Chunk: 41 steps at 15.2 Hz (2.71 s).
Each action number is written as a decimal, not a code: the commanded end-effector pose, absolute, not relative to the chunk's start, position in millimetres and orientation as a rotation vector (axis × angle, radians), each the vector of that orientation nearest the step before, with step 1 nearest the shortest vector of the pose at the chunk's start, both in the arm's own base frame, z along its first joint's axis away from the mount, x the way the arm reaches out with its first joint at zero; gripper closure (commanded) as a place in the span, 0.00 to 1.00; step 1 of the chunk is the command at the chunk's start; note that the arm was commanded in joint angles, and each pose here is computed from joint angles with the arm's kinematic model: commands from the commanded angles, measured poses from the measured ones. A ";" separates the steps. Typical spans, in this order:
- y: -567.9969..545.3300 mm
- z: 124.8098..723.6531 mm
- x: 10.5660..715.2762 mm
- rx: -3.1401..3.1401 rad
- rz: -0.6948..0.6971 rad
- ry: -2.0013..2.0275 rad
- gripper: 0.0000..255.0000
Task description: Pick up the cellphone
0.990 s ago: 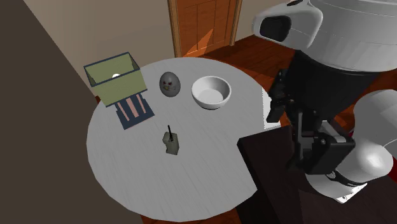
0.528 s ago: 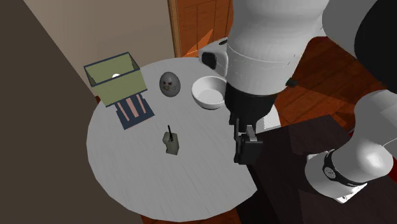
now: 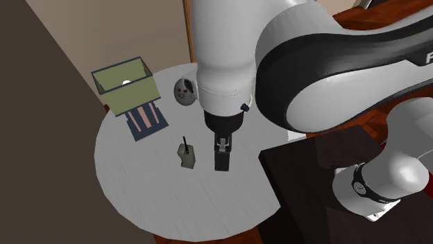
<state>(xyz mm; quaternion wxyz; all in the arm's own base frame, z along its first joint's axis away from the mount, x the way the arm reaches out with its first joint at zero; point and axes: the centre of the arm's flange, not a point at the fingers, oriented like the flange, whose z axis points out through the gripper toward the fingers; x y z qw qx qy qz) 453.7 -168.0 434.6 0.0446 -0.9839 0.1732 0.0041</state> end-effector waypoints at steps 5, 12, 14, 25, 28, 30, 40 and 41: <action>-213.2 380.1 489.4 -3.004 0.020 0.582 0.00; -267.5 317.0 529.2 -2.999 0.030 0.643 0.00; -283.4 299.0 540.0 -2.997 0.033 0.660 0.00; -319.9 226.4 563.8 -2.993 0.039 0.700 0.00; -319.9 218.1 563.8 -2.993 0.039 0.700 0.00; -319.6 217.2 563.6 -2.993 0.039 0.700 1.00; -319.9 228.6 563.7 -2.993 0.039 0.700 1.00; -319.9 233.9 563.8 -2.993 0.039 0.700 1.00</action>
